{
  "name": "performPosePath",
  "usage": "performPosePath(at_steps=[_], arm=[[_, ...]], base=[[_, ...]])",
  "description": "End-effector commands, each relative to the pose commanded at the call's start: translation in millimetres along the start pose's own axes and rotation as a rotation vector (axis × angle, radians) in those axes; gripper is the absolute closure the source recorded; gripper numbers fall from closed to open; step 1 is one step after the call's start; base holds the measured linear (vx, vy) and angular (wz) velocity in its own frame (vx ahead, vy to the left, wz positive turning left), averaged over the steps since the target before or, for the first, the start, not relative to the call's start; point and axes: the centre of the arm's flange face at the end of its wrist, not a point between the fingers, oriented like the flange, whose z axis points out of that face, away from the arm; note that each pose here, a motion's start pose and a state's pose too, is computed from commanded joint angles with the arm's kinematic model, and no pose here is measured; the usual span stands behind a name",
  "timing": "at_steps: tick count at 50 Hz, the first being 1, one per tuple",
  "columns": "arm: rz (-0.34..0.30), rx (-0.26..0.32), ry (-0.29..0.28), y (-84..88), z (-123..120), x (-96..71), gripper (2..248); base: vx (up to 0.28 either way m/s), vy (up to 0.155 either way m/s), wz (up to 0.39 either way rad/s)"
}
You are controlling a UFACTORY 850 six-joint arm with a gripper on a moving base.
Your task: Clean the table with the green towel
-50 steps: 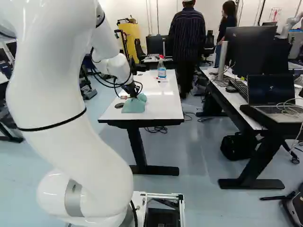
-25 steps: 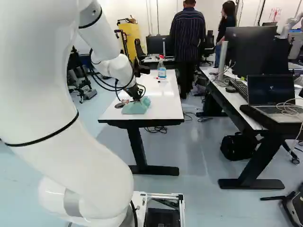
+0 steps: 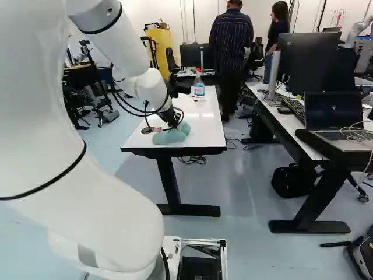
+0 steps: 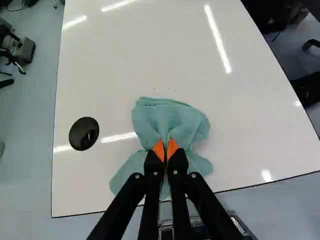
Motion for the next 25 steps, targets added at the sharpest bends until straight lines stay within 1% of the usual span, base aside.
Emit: performPosePath(at_steps=[15, 20, 25], arm=[[0.001, 0.001, 0.009, 0.4, -3.6, 1.4, 222], [0.001, 0.004, 0.020, -0.7, -7.2, 5.1, 222], [0.000, 0.004, 0.019, -2.2, -3.3, 10.7, 222]], base=[[0.000, 0.000, 0.000], [0.000, 0.000, 0.000], [0.000, 0.000, 0.000]])
